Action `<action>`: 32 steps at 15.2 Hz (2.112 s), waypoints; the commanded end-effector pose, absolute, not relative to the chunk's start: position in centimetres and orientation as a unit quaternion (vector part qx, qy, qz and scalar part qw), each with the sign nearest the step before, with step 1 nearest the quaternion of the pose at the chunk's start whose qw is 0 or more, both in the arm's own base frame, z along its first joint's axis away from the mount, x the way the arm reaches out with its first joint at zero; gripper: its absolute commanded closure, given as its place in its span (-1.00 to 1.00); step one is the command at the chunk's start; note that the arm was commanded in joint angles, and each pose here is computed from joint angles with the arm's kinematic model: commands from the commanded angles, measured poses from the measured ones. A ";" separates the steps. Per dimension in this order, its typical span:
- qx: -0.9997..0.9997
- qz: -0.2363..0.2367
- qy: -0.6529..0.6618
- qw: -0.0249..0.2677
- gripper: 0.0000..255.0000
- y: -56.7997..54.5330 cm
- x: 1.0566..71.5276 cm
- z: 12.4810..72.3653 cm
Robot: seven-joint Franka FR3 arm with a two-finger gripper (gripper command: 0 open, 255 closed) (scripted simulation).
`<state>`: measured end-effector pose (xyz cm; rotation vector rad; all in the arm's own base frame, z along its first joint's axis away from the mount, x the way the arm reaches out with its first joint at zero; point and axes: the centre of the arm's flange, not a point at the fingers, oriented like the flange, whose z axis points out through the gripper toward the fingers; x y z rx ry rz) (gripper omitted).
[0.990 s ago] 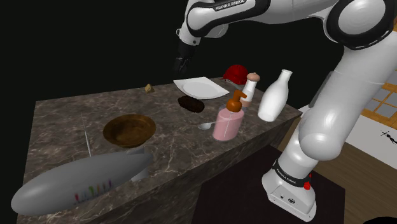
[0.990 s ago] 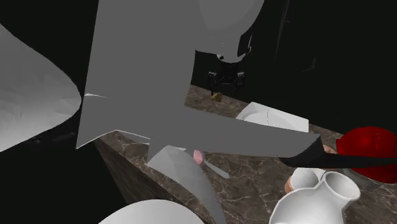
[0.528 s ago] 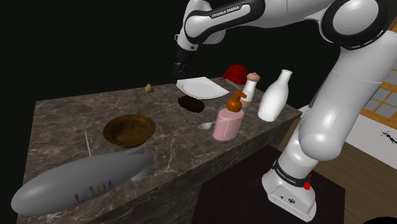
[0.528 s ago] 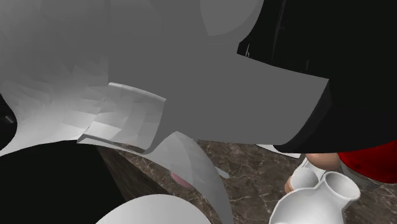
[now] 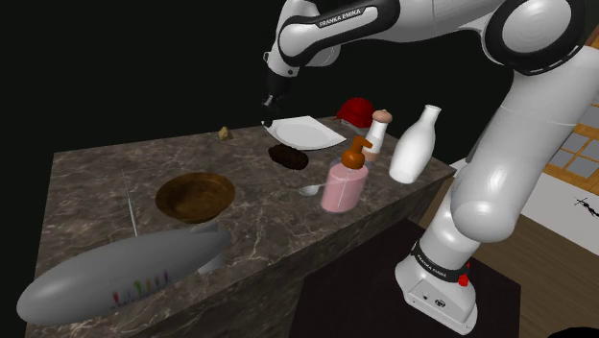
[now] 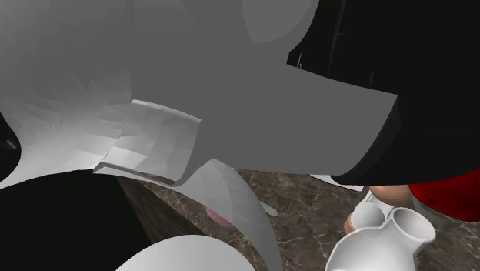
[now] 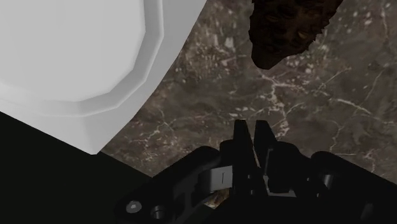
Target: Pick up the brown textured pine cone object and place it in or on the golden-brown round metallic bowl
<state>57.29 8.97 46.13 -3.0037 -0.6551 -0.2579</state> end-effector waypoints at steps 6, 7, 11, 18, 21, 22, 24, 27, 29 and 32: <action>-0.973 -0.084 -0.212 0.028 1.00 9.0 57.3 46.1; -0.973 -0.084 -0.212 0.028 -1.00 9.0 57.3 46.1; -0.980 -0.022 -0.197 -0.029 -1.00 11.8 54.4 43.5; -0.980 0.013 -0.187 -0.061 -1.00 13.1 52.6 39.9; -0.980 0.013 -0.187 -0.061 -1.00 12.9 52.6 38.0; -0.980 0.013 -0.187 -0.061 -1.00 12.9 52.6 38.0; -0.980 0.013 -0.187 -0.061 -1.00 12.9 52.6 38.0; -0.980 0.013 -0.187 -0.061 -1.00 12.9 52.6 38.0; -0.980 0.013 -0.187 -0.061 -1.00 12.9 52.6 38.0; -0.980 0.013 -0.187 -0.061 1.00 12.9 52.6 38.0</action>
